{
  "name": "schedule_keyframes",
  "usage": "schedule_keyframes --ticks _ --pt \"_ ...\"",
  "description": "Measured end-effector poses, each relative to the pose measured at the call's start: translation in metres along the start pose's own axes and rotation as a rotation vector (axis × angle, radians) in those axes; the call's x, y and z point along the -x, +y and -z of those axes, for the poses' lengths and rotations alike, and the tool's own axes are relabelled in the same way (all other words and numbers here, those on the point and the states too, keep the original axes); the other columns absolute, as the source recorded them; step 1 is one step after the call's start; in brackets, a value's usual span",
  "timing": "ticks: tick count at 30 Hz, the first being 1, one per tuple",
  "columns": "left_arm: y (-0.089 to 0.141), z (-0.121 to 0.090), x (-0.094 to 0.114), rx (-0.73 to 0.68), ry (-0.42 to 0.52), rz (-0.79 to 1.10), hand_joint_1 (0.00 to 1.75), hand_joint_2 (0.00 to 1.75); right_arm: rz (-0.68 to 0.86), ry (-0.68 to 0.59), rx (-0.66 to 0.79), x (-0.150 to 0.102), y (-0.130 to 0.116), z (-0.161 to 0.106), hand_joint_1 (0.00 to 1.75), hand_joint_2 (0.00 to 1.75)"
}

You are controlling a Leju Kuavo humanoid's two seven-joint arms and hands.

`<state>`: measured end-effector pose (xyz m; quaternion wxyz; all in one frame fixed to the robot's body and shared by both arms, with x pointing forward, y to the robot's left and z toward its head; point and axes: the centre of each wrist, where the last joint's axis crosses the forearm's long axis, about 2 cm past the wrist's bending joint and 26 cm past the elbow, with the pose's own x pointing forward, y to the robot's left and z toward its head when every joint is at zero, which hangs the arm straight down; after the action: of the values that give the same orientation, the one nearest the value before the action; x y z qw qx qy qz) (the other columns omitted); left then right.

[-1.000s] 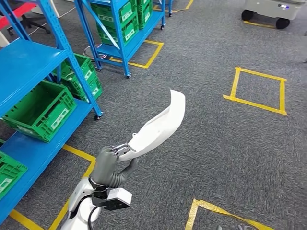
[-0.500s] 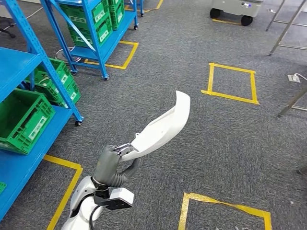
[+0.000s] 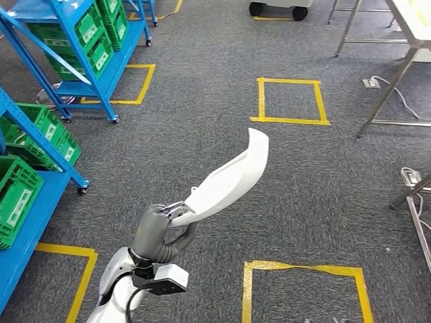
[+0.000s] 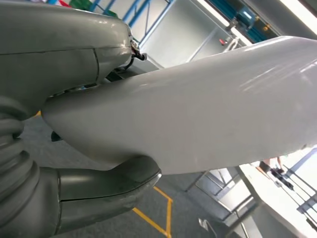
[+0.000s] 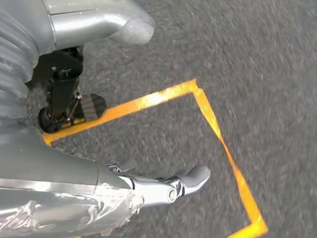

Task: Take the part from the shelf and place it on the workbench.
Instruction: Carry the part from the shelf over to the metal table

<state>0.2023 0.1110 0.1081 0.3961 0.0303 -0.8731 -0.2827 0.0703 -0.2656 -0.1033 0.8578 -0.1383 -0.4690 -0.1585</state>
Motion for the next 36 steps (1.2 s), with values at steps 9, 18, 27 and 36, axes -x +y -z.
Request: schedule_keyframes --ticks 9,18,27,36 --pt "-0.0024 -0.0016 0.0021 0.006 0.011 -0.011 1.75 1.75 0.007 0.005 0.000 0.0016 -0.0024 -0.0011 0.00 1.75" --pt "-0.0038 -0.0008 0.0022 0.007 0.019 -0.015 1.75 1.75 0.006 0.006 -0.001 0.0021 -0.0039 -0.0013 0.00 1.75" --pt "-0.0040 -0.0011 0.0029 0.006 0.020 -0.025 1.75 1.75 0.016 0.006 0.013 0.0014 -0.0064 0.0004 0.00 1.75" --pt "-0.0030 -0.0022 0.0042 0.005 0.022 -0.032 1.75 1.75 0.018 0.006 0.019 0.0015 -0.0078 0.0008 0.00 1.75"
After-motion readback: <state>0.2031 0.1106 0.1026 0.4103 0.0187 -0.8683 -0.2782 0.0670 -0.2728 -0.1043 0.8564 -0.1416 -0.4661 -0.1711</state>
